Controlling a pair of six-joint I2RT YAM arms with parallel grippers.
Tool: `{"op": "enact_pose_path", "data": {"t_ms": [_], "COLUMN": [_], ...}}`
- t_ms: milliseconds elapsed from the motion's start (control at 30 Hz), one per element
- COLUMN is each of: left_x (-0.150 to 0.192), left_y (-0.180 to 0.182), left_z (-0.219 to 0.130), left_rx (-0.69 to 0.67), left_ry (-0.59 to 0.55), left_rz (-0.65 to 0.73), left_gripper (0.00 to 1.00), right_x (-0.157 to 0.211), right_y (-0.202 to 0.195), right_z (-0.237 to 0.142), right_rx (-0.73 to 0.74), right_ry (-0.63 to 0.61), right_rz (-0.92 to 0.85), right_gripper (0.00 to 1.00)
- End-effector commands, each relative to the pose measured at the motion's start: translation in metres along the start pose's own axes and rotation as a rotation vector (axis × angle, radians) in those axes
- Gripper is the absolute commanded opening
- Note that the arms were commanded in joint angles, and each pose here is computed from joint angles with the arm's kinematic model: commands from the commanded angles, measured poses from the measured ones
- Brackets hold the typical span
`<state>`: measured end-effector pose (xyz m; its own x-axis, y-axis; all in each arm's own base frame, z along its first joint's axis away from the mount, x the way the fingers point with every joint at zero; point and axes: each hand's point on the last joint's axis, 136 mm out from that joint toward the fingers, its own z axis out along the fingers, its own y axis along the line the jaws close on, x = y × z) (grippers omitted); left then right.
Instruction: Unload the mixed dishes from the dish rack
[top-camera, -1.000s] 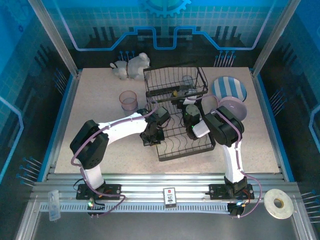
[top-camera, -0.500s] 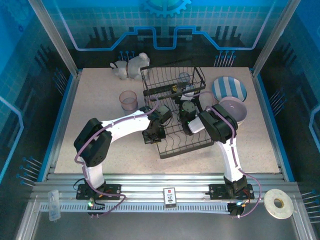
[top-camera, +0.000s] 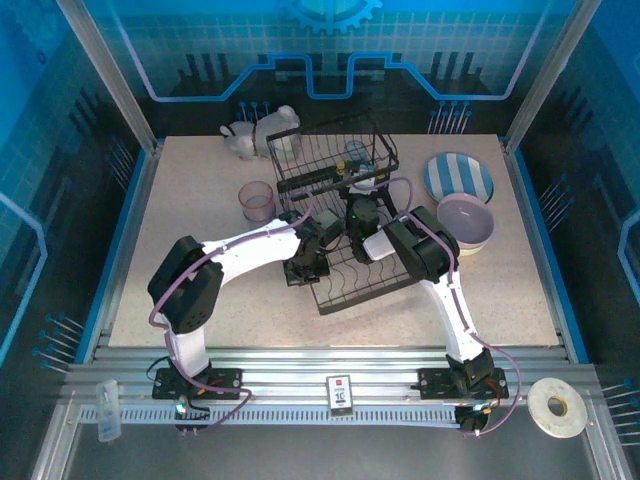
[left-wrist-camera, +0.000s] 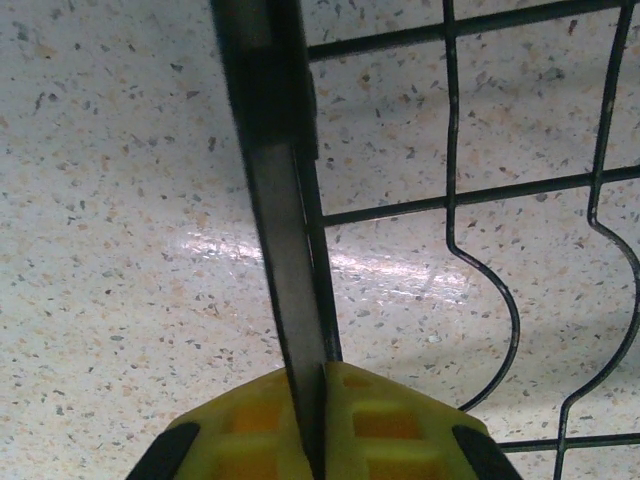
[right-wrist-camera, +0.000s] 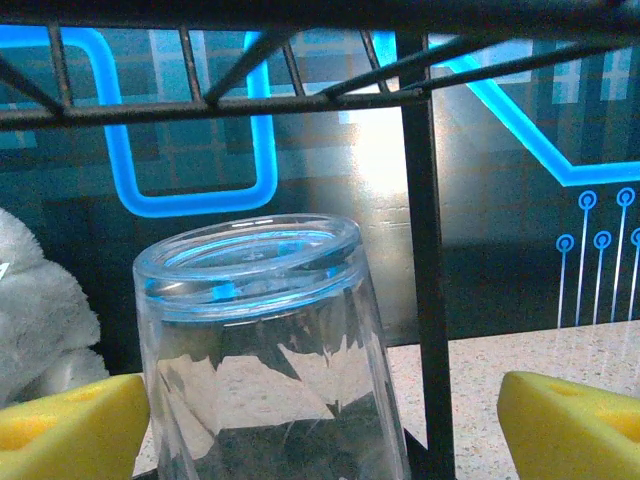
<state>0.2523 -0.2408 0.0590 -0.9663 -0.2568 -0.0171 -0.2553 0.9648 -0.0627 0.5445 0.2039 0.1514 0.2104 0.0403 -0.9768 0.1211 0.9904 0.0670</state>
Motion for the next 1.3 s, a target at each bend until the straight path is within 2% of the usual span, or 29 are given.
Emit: {"op": "enact_pose_path", "data": {"t_ms": [0, 500, 900, 1000, 1267], "left_x": [0.055, 0.058, 0.063, 0.065, 0.069], "left_y": [0.02, 0.022, 0.028, 0.03, 0.035], "left_z": [-0.003, -0.006, -0.001, 0.0, 0.001], "left_rx": [-0.103, -0.082, -0.072, -0.066, -0.059], "left_ry": [0.171, 0.162, 0.167, 0.168, 0.169], "left_rz": [0.221, 0.212, 0.194, 0.185, 0.167], "left_gripper": [0.0, 0.0, 0.0, 0.0, 0.0], "right_x": [0.0, 0.001, -0.008, -0.007, -0.003], "right_y": [0.003, 0.022, 0.034, 0.035, 0.021], "right_z": [0.004, -0.008, -0.031, -0.032, -0.022], "right_rx": [0.003, -0.115, -0.284, -0.294, -0.218], "right_ry": [0.023, 0.025, 0.037, 0.04, 0.052], "right_rz": [-0.189, -0.207, -0.165, -0.149, -0.102], "right_gripper": [0.9, 0.76, 0.66, 0.68, 0.9]}}
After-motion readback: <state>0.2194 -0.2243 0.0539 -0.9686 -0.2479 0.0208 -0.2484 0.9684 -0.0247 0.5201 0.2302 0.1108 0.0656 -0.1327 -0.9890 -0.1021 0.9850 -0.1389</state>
